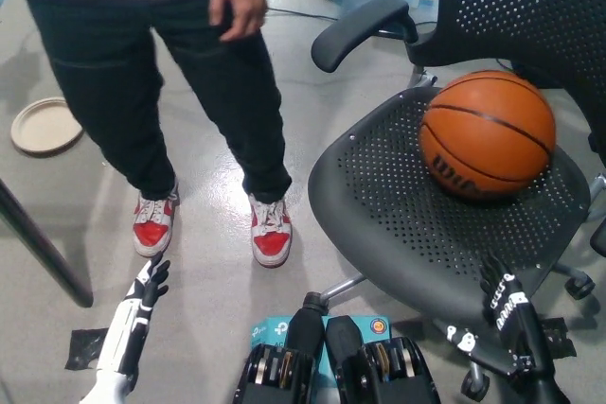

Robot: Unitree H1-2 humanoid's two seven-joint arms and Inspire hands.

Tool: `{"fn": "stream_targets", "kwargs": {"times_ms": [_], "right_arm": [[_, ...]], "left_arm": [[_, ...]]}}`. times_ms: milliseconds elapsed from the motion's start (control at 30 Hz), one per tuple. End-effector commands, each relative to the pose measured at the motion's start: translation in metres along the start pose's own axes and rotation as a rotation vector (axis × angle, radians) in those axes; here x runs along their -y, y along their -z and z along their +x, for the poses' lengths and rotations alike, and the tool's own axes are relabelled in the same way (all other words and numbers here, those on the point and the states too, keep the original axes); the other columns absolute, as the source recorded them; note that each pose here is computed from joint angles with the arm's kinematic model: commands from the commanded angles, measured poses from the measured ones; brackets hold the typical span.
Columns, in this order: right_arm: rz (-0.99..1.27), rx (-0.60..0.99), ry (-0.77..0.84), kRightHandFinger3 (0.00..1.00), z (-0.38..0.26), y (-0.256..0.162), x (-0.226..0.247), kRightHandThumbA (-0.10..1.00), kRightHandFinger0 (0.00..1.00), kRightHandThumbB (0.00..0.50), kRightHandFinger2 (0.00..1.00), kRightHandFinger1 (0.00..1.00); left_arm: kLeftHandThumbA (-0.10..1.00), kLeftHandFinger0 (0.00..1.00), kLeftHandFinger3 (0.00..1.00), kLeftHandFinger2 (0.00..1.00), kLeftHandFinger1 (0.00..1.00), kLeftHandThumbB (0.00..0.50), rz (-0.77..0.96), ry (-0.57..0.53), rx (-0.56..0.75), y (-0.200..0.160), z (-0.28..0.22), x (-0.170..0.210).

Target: The robot grabs the basketball from a person using both hands and then drops it on the black chair in the front

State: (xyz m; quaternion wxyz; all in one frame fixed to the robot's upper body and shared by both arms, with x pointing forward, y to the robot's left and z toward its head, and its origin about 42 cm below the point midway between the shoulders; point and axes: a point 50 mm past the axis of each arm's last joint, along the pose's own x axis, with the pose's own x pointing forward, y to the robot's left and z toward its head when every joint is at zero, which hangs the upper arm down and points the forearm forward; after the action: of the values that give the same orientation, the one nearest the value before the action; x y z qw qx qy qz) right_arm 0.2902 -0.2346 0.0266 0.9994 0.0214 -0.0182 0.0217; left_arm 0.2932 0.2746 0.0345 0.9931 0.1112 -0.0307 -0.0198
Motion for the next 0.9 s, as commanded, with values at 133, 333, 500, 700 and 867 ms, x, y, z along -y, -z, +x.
{"fn": "stream_targets", "kwargs": {"times_ms": [133,333,500,700,867], "right_arm": [[0.001,0.102,-0.007,1.0,0.0007,-0.014,0.0019,1.0,1.0,0.253,1.0,1.0],[-0.005,0.078,-0.011,1.0,-0.0033,-0.0102,0.0001,1.0,1.0,0.28,1.0,1.0],[-0.005,0.08,-0.02,1.0,0.0032,-0.0117,-0.0017,1.0,1.0,0.263,1.0,1.0],[0.014,0.07,0.004,1.0,0.0029,-0.0119,0.0026,1.0,1.0,0.246,1.0,1.0],[-0.004,0.068,0.007,1.0,0.0033,-0.0147,0.0038,1.0,1.0,0.279,1.0,1.0]], "left_arm": [[1.0,1.0,1.0,1.0,1.0,0.15,0.033,-0.023,0.07,-0.0089,0.0003,-0.0102],[1.0,1.0,1.0,1.0,1.0,0.134,0.043,-0.032,0.062,-0.0067,-0.0069,-0.0115],[1.0,1.0,1.0,1.0,1.0,0.133,0.037,-0.043,0.057,-0.0054,-0.005,-0.014],[1.0,1.0,1.0,1.0,1.0,0.098,0.039,-0.05,0.053,-0.0046,-0.0053,-0.0153],[1.0,1.0,1.0,1.0,1.0,0.1,0.046,-0.048,0.052,-0.0081,-0.002,-0.0142]]}}
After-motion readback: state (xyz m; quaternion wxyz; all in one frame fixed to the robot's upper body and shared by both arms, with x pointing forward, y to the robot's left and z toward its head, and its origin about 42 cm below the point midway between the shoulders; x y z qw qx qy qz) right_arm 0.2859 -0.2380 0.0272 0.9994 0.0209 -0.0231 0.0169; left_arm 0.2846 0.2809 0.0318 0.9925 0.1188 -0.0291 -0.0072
